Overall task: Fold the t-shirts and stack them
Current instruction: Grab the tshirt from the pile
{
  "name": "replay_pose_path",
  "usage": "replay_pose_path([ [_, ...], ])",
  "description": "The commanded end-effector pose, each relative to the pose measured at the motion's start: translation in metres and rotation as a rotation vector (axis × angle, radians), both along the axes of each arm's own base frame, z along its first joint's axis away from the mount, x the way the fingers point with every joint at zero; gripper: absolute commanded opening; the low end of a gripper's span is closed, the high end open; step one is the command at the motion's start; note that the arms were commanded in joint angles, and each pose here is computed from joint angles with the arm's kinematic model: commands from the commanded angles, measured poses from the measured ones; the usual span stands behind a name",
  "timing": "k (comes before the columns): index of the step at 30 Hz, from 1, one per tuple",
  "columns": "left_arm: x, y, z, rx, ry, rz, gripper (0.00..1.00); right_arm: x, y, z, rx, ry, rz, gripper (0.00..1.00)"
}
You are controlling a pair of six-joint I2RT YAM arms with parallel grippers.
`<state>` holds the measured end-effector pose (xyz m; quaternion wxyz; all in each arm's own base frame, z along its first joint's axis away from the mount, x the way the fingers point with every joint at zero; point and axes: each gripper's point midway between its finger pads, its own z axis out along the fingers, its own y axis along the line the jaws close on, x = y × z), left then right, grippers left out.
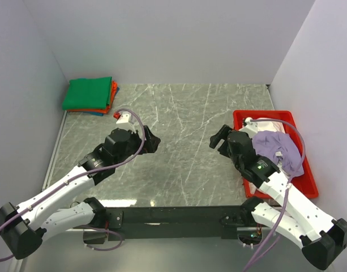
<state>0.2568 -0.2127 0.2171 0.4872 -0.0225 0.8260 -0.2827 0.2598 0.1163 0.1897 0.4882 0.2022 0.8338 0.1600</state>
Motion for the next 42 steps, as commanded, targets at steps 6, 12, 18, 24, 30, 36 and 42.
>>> replay_pose_path([
  [6, -0.014, -0.008, 0.036, -0.061, -0.048, -0.088, 0.99, 0.013, 0.012, 0.017, -0.005, -0.005, 0.017, 0.85],
  [12, -0.024, -0.006, 0.045, -0.067, -0.052, -0.117, 0.99, 0.028, 0.003, 0.013, -0.116, 0.066, -0.059, 0.85],
  [18, -0.029, -0.001, 0.048, -0.048, -0.048, -0.126, 1.0, 0.049, -0.058, 0.004, -0.181, 0.174, -0.254, 0.84],
  [24, -0.031, 0.004, 0.049, -0.031, -0.052, -0.122, 0.99, 0.052, -0.141, 0.0, -0.141, 0.216, -0.49, 0.83],
  [30, -0.032, 0.008, 0.044, -0.011, -0.045, -0.112, 0.99, 0.035, -0.194, -0.028, -0.1, 0.25, -0.654, 0.81],
  [36, -0.032, 0.008, 0.04, -0.007, -0.033, -0.109, 0.99, 0.045, -0.196, -0.064, -0.05, 0.283, -0.652, 0.78],
  [42, -0.031, 0.01, 0.038, 0.003, -0.029, -0.097, 1.0, 0.061, -0.192, -0.102, -0.029, 0.37, -0.62, 0.72],
])
